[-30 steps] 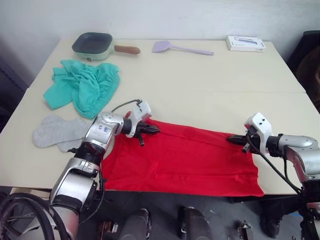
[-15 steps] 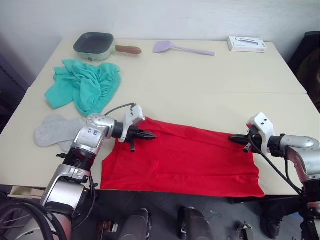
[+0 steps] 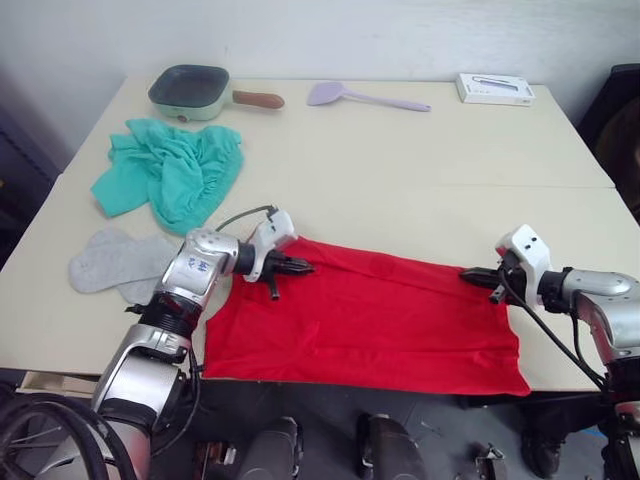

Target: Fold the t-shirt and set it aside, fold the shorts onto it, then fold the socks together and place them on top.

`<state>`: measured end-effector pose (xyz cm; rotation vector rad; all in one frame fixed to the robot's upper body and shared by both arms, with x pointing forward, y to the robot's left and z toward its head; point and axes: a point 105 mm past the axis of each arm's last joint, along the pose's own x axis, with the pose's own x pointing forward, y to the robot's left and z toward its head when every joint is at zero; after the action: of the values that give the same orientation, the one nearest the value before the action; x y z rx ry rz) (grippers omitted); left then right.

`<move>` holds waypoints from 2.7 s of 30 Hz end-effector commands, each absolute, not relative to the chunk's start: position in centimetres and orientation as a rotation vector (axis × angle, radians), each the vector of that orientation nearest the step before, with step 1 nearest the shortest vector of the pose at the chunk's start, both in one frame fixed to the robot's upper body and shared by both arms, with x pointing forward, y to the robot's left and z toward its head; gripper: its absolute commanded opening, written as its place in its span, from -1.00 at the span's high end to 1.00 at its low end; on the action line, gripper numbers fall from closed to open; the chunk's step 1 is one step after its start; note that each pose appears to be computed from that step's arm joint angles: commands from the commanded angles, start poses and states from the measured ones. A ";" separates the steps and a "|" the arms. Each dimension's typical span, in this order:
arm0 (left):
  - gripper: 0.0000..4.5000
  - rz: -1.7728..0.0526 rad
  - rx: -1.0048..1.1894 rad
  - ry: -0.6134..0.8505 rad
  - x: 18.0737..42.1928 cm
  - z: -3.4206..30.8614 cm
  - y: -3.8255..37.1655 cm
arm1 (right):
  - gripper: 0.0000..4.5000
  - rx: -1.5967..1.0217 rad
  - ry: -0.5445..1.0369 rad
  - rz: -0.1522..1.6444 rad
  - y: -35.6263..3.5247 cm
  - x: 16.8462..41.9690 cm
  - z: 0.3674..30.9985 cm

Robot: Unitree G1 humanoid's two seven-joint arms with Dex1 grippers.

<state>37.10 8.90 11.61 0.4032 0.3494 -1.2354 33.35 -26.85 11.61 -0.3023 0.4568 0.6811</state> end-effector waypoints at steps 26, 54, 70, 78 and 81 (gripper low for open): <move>-0.52 -1.430 0.248 0.037 26.0 24.9 13.7 | -0.78 -0.423 0.548 0.865 -26.2 36.0 16.2; -1.00 -1.432 0.177 0.080 25.1 25.0 13.1 | 0.98 -0.468 0.572 0.892 -24.6 37.4 14.1; -1.00 -1.347 0.184 0.056 25.7 25.6 14.1 | 0.98 -0.525 0.337 0.784 -18.8 43.7 18.2; -1.00 -1.330 0.179 0.065 25.6 25.1 14.2 | 0.27 -0.410 0.494 0.935 -21.9 39.6 17.5; -1.00 -1.337 0.177 0.063 25.6 25.0 14.0 | -0.16 -0.398 0.546 0.925 -23.6 38.1 16.9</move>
<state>26.16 14.42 24.29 0.1503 0.1045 -1.3136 38.46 -23.27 15.28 -0.4018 0.5879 0.9167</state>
